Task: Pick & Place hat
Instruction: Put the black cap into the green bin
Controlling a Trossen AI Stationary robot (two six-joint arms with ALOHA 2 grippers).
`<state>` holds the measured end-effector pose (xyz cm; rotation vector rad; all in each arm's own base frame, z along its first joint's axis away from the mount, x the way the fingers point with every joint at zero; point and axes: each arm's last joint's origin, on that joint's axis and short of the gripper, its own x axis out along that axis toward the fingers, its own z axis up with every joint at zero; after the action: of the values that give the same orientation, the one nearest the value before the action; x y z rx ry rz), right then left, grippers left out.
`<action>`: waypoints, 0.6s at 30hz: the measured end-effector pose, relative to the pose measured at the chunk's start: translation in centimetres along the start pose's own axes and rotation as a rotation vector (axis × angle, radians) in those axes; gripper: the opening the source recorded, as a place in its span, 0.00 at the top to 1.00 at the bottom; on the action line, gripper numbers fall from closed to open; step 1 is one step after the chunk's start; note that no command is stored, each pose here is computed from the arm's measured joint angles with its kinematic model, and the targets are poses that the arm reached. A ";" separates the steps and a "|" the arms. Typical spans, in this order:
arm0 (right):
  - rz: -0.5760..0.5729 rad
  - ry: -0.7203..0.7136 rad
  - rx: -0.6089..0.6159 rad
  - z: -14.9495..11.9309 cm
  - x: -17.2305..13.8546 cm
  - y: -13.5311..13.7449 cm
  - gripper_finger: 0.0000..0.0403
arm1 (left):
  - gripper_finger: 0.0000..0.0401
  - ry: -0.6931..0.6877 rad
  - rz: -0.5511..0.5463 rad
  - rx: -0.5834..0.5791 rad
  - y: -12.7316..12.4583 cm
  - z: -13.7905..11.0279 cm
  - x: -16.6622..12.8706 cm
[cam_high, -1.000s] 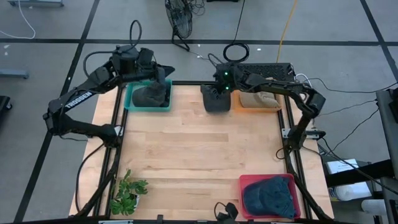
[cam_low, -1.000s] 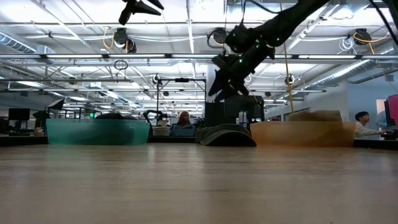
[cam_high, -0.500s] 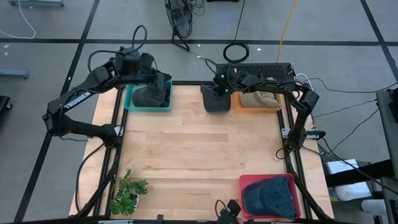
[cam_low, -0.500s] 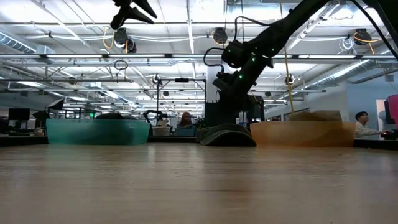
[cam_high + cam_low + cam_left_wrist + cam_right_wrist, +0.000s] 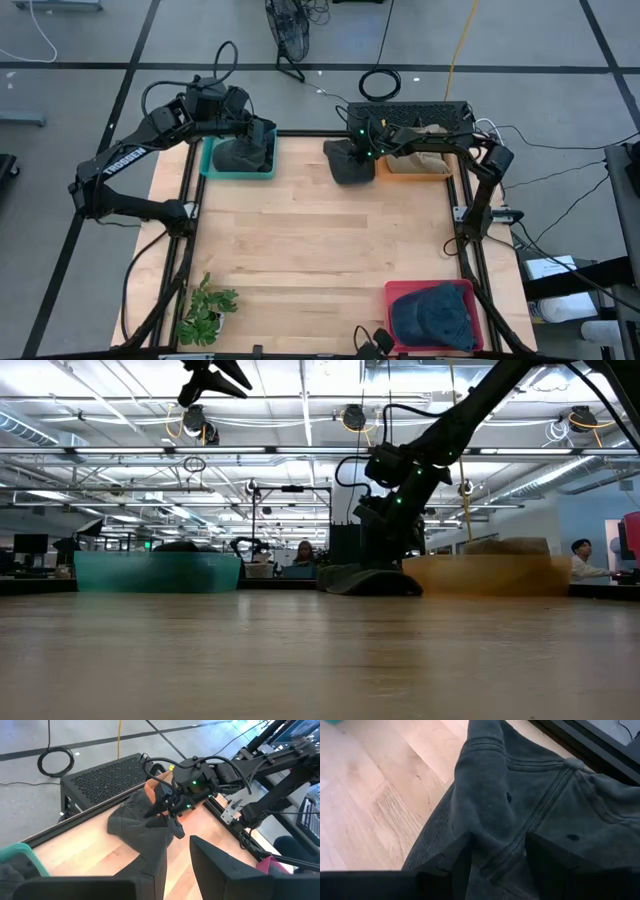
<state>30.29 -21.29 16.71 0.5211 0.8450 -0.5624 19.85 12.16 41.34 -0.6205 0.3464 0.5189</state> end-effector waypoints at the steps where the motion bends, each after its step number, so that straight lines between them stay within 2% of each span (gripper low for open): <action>1: 0.010 0.004 0.001 -0.2 0.1 0.0 0.59 | 0.77 0.001 0.000 0.000 0.0 0.0 0.0; 7: 0.081 0.060 0.004 -0.9 0.2 1.0 0.68 | 0.77 0.011 0.006 0.000 0.1 -0.1 0.0; 12: 0.107 0.062 -0.010 -1.2 0.1 2.6 0.81 | 0.77 0.027 0.017 -0.001 0.1 -0.3 0.0; 14: 0.118 0.056 0.022 -1.3 0.1 3.2 0.87 | 0.77 0.030 0.019 -0.002 0.2 -0.3 0.0; 18: 0.181 0.062 0.167 -1.3 -0.1 4.3 0.98 | 0.77 0.036 0.029 -0.001 0.2 -0.4 0.0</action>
<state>32.30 -17.33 16.97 0.7630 0.8035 -0.4542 19.66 12.07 40.95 -0.6268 0.3896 0.5362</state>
